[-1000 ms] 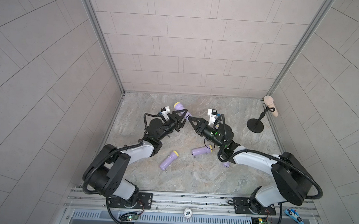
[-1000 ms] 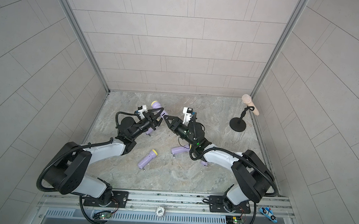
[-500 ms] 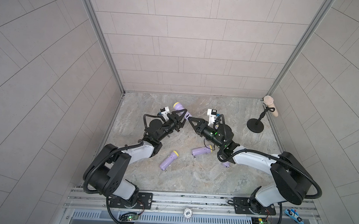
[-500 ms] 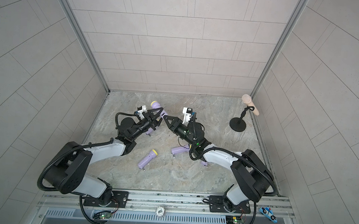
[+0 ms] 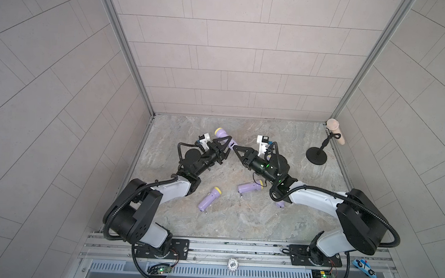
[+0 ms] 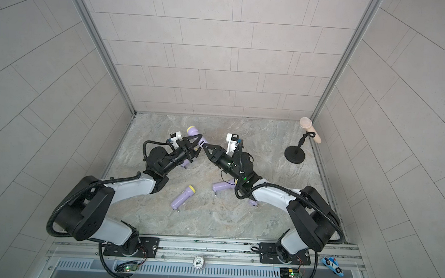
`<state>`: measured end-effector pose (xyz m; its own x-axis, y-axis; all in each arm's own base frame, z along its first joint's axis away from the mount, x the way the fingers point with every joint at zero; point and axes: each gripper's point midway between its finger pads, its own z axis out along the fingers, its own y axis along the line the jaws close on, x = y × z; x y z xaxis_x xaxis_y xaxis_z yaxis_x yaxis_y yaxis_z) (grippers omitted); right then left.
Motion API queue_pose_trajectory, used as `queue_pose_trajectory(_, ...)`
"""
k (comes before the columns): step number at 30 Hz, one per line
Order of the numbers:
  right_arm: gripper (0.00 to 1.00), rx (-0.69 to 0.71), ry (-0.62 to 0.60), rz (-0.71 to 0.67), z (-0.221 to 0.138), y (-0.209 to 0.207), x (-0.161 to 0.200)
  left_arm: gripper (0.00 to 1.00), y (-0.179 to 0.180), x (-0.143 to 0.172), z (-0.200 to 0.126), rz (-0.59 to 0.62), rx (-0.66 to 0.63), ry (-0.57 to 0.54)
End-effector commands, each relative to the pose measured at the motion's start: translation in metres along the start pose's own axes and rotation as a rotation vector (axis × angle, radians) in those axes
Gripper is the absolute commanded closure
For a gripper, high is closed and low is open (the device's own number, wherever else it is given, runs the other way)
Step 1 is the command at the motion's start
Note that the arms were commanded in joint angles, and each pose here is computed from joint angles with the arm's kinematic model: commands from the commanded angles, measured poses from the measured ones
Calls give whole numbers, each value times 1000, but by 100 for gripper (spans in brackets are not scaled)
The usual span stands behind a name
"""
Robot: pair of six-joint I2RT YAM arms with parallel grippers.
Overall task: Close the plug at the bottom of the flashlight
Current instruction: Close the plug of the flashlight.
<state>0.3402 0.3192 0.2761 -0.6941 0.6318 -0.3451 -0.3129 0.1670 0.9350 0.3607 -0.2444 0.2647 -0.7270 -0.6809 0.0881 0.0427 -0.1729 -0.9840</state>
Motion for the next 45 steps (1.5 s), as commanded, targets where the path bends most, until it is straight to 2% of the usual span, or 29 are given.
queue_pose_trajectory(1, 61, -51, -49, -17, -7, 20, -14, 100, -14, 16, -3, -11, 48, 56)
queue_pose_trajectory(23, 66, -66, -31, 4, 1, 20, -11, 100, -12, 27, 1, -20, 63, 84)
queue_pose_trajectory(45, 65, -49, 7, -5, 11, 16, -1, 100, -13, 38, 3, -26, 79, 103)
